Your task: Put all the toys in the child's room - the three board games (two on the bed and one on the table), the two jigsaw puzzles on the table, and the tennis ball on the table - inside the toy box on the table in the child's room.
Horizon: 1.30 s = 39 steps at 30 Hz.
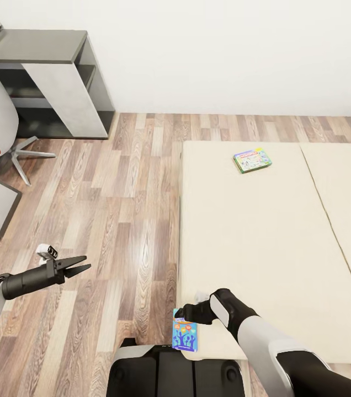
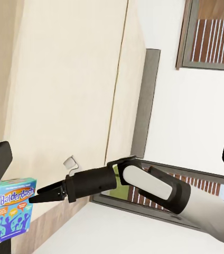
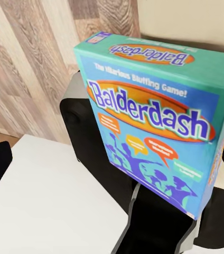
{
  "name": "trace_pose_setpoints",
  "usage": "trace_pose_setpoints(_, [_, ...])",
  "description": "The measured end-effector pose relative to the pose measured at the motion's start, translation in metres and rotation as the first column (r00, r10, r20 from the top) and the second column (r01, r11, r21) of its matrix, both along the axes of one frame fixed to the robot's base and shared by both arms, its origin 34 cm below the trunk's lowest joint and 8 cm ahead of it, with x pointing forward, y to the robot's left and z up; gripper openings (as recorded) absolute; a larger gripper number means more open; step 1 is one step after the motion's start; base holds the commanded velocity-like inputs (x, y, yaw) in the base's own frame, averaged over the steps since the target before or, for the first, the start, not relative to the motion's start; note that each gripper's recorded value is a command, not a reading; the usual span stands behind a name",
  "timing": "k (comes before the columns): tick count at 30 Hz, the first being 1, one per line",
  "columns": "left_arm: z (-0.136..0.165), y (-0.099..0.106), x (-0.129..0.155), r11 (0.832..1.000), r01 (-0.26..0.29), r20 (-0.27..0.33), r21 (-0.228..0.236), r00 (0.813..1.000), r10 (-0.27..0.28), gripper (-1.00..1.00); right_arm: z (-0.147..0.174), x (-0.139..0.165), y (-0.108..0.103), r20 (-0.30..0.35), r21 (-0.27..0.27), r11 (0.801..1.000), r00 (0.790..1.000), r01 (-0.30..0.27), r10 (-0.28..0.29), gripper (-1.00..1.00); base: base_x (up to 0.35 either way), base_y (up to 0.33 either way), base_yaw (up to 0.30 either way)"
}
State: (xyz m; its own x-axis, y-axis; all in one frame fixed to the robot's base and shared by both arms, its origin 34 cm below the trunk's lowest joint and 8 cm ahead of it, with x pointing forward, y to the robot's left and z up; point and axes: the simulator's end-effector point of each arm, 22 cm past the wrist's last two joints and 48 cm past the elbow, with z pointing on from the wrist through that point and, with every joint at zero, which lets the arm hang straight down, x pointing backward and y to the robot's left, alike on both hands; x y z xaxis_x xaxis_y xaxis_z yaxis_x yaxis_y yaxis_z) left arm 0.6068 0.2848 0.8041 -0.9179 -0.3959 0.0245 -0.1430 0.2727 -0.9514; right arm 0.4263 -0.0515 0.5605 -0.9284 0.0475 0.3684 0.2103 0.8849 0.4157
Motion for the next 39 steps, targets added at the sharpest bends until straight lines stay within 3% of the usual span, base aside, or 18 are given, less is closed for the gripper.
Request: trace_pose_setpoints(39, [0.0075, 0.0, 0.0029, 1.0, -0.001, 0.015, -0.001, 1.0, 0.001, 1.0, 0.0047, 0.0067, 0.0002, 0.015, 0.0, 1.0, 1.0, 0.002, -0.002, 1.0, -0.009, 0.0, -0.017])
